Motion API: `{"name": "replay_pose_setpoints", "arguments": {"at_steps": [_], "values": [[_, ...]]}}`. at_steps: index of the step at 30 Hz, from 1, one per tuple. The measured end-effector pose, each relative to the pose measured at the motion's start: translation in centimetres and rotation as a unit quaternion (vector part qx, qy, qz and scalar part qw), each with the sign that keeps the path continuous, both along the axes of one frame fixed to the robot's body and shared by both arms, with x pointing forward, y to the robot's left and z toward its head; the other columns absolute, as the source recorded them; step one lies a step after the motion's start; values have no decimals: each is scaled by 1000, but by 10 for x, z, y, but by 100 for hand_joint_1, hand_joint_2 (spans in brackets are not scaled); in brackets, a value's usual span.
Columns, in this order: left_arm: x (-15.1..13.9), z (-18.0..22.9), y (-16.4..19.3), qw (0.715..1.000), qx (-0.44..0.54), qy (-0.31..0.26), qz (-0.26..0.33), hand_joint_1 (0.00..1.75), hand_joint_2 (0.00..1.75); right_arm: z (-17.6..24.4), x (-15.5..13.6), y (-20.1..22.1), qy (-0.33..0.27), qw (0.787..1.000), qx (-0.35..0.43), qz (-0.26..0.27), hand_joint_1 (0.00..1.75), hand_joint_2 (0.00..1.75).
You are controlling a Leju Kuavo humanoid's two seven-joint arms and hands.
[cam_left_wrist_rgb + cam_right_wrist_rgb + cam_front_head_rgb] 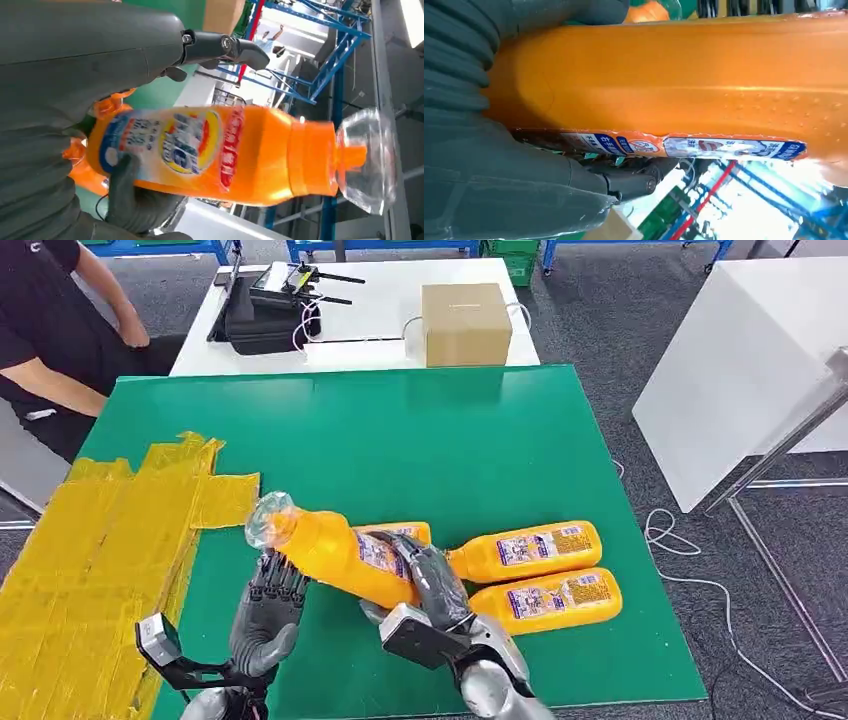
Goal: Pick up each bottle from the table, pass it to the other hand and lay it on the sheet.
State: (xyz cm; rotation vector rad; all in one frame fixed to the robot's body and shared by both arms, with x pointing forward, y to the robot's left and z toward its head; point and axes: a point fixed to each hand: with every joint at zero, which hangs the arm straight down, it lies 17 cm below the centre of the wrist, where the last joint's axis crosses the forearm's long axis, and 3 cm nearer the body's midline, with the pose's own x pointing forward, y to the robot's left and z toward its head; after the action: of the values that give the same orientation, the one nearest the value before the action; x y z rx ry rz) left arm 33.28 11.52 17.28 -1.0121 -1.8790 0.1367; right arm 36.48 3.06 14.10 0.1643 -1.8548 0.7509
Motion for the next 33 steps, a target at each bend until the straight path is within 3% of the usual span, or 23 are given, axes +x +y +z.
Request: {"name": "replay_pose_setpoints", "arguments": {"at_steps": [6,18,24,25,33], "values": [[3,0,3,1000,0,2,10,0,175,-21,-26,43,12,997,-50,60,175,175],[5,-5,7,1000,1,8,16,0,175,-31,-31,56,16,995,-67,77,175,175],[12,-14,14,998,24,21,47,0,175,-47,-45,80,22,987,-108,118,175,175],[13,-15,15,998,27,23,53,175,175,-49,-46,83,23,986,-114,123,175,175],[14,-22,27,996,28,32,84,175,175,-58,-49,94,23,980,-139,143,175,175]]}}
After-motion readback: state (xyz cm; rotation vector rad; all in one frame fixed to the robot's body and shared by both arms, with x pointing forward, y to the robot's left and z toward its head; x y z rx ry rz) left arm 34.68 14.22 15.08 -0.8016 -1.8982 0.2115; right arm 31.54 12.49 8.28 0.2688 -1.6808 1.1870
